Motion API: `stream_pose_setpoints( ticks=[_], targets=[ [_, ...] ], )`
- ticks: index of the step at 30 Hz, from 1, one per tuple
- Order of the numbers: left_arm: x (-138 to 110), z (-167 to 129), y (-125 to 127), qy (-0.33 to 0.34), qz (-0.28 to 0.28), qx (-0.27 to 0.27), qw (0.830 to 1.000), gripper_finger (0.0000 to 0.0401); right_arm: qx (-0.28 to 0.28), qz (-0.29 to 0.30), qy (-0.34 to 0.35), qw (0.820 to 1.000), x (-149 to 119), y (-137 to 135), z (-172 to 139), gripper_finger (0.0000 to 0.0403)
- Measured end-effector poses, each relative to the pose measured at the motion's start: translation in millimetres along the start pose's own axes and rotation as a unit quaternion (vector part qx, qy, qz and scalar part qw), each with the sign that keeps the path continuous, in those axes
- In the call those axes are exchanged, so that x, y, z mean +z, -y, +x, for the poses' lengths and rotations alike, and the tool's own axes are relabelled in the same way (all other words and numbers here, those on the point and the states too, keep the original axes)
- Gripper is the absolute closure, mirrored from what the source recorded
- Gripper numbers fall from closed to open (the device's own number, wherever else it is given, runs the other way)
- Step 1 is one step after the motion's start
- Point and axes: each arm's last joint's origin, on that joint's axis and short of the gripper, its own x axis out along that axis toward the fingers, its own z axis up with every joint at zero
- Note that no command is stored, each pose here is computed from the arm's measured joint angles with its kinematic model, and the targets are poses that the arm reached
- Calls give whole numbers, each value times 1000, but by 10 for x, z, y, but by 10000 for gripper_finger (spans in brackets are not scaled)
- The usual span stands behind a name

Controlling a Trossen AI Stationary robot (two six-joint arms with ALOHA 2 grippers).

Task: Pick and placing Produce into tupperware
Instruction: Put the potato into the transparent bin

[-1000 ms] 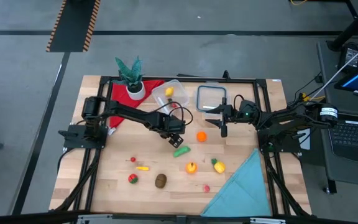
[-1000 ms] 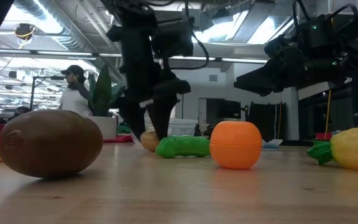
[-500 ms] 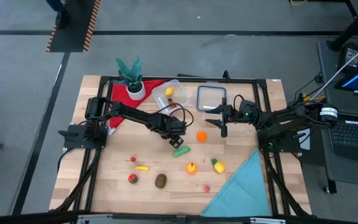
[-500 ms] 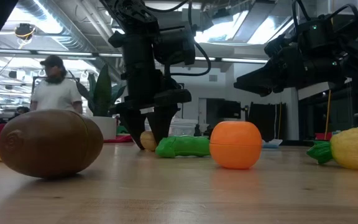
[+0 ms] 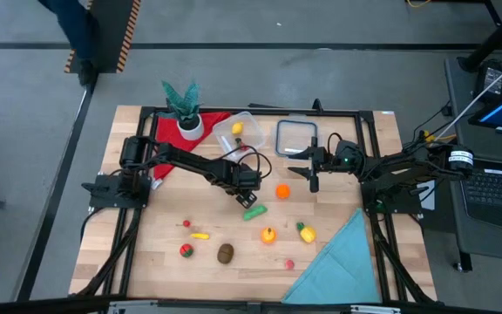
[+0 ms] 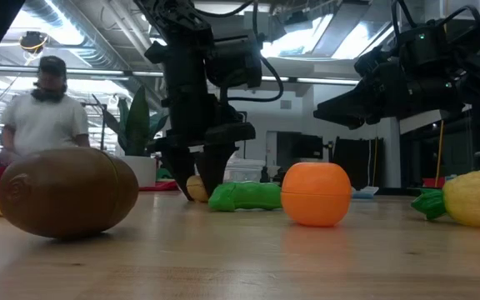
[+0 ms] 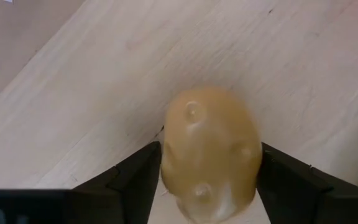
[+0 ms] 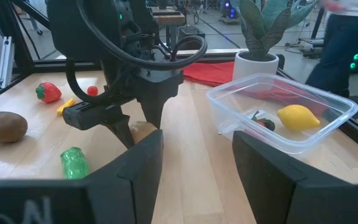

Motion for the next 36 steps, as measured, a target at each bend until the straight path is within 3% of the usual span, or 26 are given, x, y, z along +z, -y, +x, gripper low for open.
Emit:
stream_pose_setpoints(
  ticks=[8,17,23,36],
  targets=[
    [34,8,-30,3,-4,2,1000,216,0,0,0,1000,0,0,0,207],
    [37,8,-32,6,15,4,1000,211,0,0,-2,1000,-3,0,0,207],
    [52,-21,-50,15,59,10,998,218,0,1,-3,1000,-5,-1,0,207],
    [204,-584,-215,85,132,-5,988,218,0,1,-3,1000,-6,-1,0,207]
  ],
)
